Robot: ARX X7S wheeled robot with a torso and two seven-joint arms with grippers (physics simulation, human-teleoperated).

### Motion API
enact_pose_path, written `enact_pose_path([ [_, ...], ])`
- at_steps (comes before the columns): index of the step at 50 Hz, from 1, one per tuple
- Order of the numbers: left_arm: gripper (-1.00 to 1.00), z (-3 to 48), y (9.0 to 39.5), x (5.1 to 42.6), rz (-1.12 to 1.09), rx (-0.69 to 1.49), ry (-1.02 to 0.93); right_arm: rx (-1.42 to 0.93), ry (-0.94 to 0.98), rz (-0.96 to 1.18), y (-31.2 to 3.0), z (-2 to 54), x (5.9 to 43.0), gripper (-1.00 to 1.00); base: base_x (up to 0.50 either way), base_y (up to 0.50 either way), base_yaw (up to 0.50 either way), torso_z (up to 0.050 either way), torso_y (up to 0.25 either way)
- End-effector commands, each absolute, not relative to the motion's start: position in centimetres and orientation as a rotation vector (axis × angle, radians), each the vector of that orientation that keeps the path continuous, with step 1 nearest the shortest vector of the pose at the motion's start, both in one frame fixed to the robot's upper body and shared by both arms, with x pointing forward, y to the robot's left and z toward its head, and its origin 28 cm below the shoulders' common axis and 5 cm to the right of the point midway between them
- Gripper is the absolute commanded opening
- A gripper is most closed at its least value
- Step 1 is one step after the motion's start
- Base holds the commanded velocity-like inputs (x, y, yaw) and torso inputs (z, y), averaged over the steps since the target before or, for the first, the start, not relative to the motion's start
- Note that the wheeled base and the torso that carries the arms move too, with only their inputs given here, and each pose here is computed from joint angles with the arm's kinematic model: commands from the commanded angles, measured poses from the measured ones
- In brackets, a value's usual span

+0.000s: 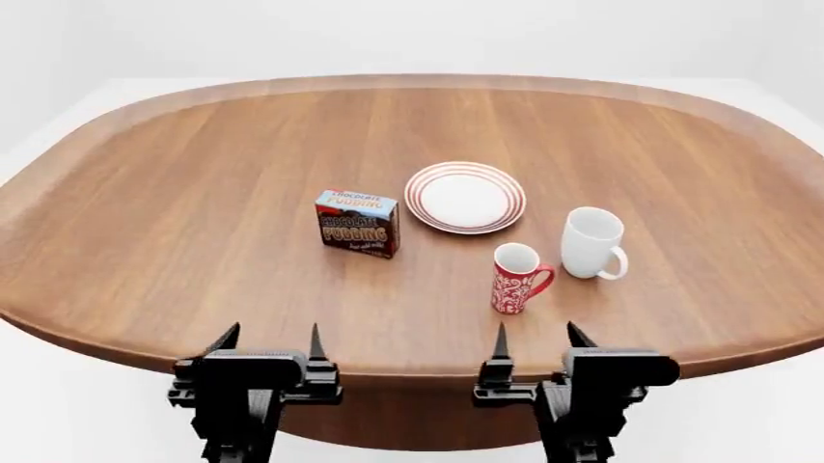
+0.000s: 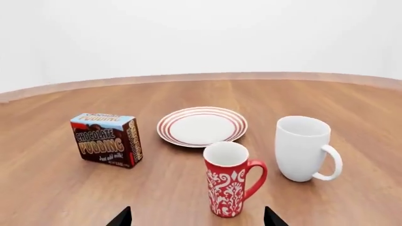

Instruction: Put the chocolate pudding to the right of the plate.

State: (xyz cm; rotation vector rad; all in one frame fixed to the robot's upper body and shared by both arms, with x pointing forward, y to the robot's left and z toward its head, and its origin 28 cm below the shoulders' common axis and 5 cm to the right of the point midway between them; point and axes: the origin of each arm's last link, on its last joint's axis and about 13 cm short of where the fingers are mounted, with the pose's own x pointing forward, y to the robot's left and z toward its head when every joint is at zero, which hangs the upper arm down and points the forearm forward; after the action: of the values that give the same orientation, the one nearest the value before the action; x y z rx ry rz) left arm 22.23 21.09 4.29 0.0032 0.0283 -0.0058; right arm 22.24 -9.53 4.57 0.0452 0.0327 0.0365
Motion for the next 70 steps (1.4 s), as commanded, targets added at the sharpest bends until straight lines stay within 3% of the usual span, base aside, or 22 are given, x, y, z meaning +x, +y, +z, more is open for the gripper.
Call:
enact_pose_path([
  [1, 1.00, 11.8, 21.4, 23.4, -0.037, -0.015, -0.003, 0.006, -0.033, 0.063, -10.0, 11.7, 22.9, 1.00, 0.00, 0.00, 0.00, 0.000, 0.000],
  [12, 1.00, 11.9, 21.3, 23.7, -0.038, 0.004, -0.026, 0.051, -0.038, 0.100, -10.3, 12.7, 22.9, 1.00, 0.02, 0.00, 0.00, 0.000, 0.000],
  [70, 1.00, 11.7, 21.5, 24.0, -0.021, 0.010, -0.040, 0.069, -0.028, 0.121, -10.3, 12.7, 23.0, 1.00, 0.50, 0.00, 0.00, 0.000, 0.000],
])
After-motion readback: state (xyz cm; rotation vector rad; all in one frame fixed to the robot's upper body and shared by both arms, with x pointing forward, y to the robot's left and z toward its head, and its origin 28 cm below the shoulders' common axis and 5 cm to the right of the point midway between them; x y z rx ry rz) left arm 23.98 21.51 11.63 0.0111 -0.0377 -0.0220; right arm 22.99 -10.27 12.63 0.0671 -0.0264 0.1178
